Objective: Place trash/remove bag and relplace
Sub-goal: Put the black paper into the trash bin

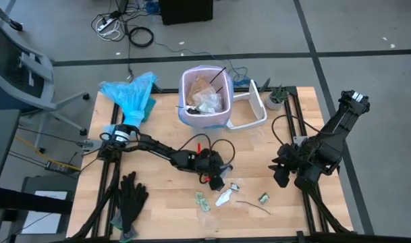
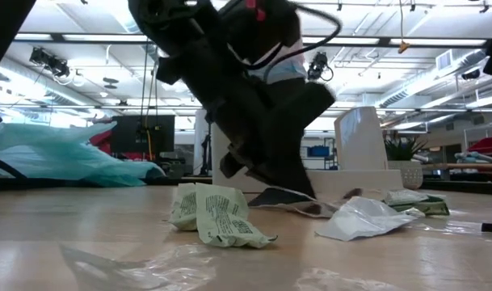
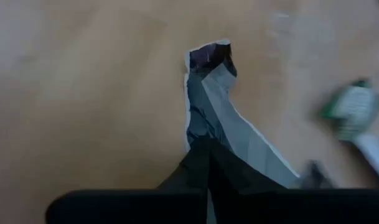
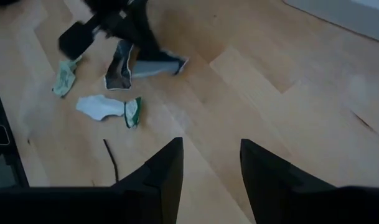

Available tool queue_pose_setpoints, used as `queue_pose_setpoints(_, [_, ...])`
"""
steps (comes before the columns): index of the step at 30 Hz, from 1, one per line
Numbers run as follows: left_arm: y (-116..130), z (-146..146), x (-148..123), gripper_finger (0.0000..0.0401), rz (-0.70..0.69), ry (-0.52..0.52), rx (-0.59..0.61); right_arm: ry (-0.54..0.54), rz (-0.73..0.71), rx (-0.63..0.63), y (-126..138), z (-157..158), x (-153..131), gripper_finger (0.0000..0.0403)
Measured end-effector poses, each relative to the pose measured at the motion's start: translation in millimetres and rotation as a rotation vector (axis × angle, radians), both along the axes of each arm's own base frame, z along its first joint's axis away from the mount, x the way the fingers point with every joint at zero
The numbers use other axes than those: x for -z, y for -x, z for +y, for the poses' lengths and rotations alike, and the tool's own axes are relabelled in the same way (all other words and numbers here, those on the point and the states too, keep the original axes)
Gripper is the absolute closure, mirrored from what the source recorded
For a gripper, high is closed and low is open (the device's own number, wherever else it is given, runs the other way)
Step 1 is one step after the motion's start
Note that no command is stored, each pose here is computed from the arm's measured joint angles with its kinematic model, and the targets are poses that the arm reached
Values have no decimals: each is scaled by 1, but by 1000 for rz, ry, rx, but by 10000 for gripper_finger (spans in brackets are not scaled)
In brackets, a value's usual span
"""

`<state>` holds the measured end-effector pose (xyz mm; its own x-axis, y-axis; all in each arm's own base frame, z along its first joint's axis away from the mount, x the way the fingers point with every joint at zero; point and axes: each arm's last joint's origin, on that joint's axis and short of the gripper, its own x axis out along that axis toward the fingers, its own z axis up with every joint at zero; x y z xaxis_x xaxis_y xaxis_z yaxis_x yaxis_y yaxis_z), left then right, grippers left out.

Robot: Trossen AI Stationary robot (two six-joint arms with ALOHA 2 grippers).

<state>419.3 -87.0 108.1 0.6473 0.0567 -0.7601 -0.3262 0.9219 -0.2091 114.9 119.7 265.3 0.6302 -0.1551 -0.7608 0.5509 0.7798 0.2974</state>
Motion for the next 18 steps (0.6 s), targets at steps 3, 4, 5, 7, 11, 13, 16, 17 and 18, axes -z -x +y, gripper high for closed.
queue_pose_setpoints(3, [-6, -16, -10, 397, -23, 15, 45, 1, 0, -6, 1, 1, 0, 262])
queue_pose_setpoints(4, [-8, -21, -14, 397, -25, 18, 61, 1, 0, -8, 1, 1, 0, 263])
queue_pose_setpoints(5, [-11, -26, -19, 398, -32, 20, 79, 1, 0, -11, 1, 1, 0, 264])
queue_pose_setpoints(7, [-17, -32, -30, 398, -37, 2, 102, 1, -2, -15, 2, 2, 0, 266])
queue_pose_setpoints(11, [-25, -37, -52, 399, -55, -36, 123, -2, -7, -24, 3, 3, 0, 271])
queue_pose_setpoints(13, [-27, -38, -59, 400, -41, -54, 140, -5, -9, -31, 3, 4, 0, 272])
queue_pose_setpoints(16, [-31, -39, -70, 400, -58, -80, 157, 9, -5, -55, 4, 5, 0, 273])
queue_pose_setpoints(17, [-32, -38, -73, 400, -62, -84, 158, 22, 1, -75, 4, 5, 0, 273])
queue_pose_setpoints(18, [-33, -38, -76, 399, -62, -84, 158, 39, 9, -99, 4, 5, 0, 273])
